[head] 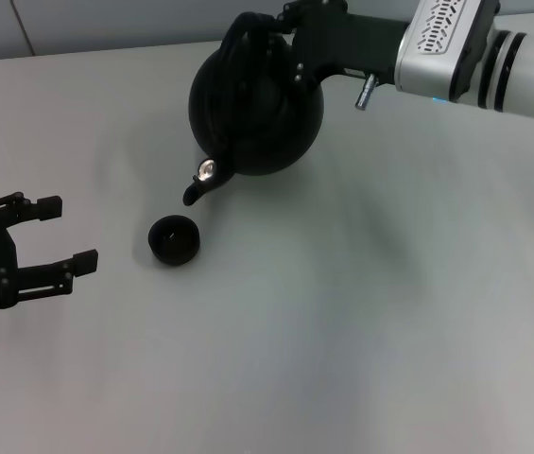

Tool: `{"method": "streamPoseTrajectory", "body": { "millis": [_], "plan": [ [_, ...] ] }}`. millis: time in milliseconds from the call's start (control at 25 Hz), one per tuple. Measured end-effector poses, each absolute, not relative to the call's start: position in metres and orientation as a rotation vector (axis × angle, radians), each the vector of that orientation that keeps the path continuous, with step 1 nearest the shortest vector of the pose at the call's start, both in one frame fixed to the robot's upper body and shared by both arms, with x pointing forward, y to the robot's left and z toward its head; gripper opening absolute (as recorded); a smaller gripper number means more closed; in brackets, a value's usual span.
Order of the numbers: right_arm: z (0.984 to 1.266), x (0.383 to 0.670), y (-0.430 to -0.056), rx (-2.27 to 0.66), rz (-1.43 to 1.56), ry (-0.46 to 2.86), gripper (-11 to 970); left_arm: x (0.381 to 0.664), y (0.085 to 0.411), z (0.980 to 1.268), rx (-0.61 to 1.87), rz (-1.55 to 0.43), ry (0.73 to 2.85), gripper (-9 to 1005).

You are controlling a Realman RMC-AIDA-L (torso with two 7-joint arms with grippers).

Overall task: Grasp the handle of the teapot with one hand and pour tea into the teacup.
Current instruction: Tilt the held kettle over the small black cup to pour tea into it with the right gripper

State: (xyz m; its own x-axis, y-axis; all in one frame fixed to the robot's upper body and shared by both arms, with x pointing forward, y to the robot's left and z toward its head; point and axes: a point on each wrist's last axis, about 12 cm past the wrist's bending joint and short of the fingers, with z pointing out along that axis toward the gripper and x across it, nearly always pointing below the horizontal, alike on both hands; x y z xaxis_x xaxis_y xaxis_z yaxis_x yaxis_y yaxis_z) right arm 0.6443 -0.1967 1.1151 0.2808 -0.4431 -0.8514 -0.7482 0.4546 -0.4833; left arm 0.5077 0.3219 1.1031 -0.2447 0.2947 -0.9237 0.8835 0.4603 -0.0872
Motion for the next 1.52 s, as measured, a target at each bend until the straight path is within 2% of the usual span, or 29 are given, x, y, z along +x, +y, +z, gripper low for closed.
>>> {"method": "streamPoseTrajectory", "body": {
  "millis": [1520],
  "plan": [
    [1.124,0.654,-0.179,-1.312,0.213,1.284,80,0.509,0.321,1.104,1.006,-0.788,1.768,859]
  ]
}}
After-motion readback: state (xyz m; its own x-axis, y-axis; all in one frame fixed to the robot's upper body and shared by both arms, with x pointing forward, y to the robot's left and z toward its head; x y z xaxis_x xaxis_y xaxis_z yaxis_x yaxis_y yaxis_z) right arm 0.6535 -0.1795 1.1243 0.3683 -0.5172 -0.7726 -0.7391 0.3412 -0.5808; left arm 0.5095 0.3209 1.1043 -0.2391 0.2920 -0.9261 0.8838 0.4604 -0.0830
